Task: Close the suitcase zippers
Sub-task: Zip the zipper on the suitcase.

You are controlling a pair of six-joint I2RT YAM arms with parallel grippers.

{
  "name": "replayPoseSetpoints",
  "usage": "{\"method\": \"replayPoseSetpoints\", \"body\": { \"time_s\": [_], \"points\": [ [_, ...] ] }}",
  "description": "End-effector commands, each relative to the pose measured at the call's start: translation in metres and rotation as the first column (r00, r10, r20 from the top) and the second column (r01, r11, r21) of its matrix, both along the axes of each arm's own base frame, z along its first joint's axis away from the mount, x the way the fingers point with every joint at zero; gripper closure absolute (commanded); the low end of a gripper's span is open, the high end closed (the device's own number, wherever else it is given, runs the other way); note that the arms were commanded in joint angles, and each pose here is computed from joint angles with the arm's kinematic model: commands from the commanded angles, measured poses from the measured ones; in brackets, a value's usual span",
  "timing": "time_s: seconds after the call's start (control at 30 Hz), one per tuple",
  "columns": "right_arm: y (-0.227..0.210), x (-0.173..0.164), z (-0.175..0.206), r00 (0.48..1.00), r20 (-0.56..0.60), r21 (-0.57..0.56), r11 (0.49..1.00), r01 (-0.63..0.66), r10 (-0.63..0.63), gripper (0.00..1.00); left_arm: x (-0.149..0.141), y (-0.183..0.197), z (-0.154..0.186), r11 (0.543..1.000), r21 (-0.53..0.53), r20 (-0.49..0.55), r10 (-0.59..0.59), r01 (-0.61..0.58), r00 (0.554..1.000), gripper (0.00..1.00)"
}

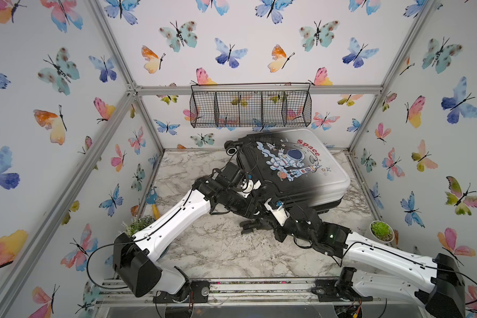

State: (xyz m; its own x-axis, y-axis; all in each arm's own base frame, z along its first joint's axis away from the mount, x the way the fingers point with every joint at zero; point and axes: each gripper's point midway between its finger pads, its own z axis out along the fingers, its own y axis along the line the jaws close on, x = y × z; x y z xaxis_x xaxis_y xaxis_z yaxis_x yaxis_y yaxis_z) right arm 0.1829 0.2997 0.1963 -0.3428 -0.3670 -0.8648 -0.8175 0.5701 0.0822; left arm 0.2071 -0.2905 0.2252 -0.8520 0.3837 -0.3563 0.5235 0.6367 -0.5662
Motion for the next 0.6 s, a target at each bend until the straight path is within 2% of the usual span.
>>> {"method": "replayPoseSetpoints", "body": {
  "time_s": [0.0,0.13,0.2,0.27,0.33,0.37,0.47,0.5,0.57],
  "points": [
    [-0.003,-0.004,0.031,0.999,0.045,0.101,0.995,0.009,-0.013,0.96,0.023,-0.007,0.003,0.995,-0.033,0.066,0.100,-0.098,0.993,0.99],
    [-0.028,-0.001,0.013,0.997,0.055,-0.017,0.998,0.058,-0.057,0.97,0.006,-0.016,-0.008,1.000,-0.014,0.065,0.002,-0.001,0.998,0.68],
    [-0.039,0.000,0.008,0.995,0.064,-0.058,0.995,0.076,-0.072,0.97,-0.001,-0.017,-0.015,0.998,0.015,0.093,-0.062,0.061,0.994,0.57],
    [-0.048,0.001,0.006,0.994,0.067,-0.059,0.994,0.090,-0.086,0.96,-0.006,-0.015,-0.026,0.994,0.049,0.113,-0.106,0.102,0.988,0.42],
    [-0.053,0.001,0.005,0.994,0.064,-0.062,0.993,0.098,-0.094,0.97,-0.006,-0.009,-0.033,0.990,0.086,0.123,-0.125,0.115,0.985,0.36],
    [-0.054,0.001,0.007,0.993,0.071,-0.051,0.994,0.099,-0.095,0.97,-0.006,-0.006,-0.035,0.986,0.108,0.135,-0.139,0.125,0.981,0.25],
    [-0.057,0.004,0.010,0.991,0.071,-0.056,0.992,0.116,-0.112,0.97,-0.001,0.006,-0.027,0.972,0.183,0.207,-0.183,0.146,0.961,0.06],
    [-0.058,0.005,0.011,0.991,0.073,-0.059,0.991,0.121,-0.116,0.97,0.002,0.009,-0.023,0.969,0.200,0.235,-0.192,0.145,0.953,0.01],
    [-0.060,0.007,0.010,0.990,0.073,-0.057,0.990,0.128,-0.123,0.97,0.010,0.018,-0.013,0.961,0.245,0.301,-0.203,0.130,0.932,0.02]
  ]
}}
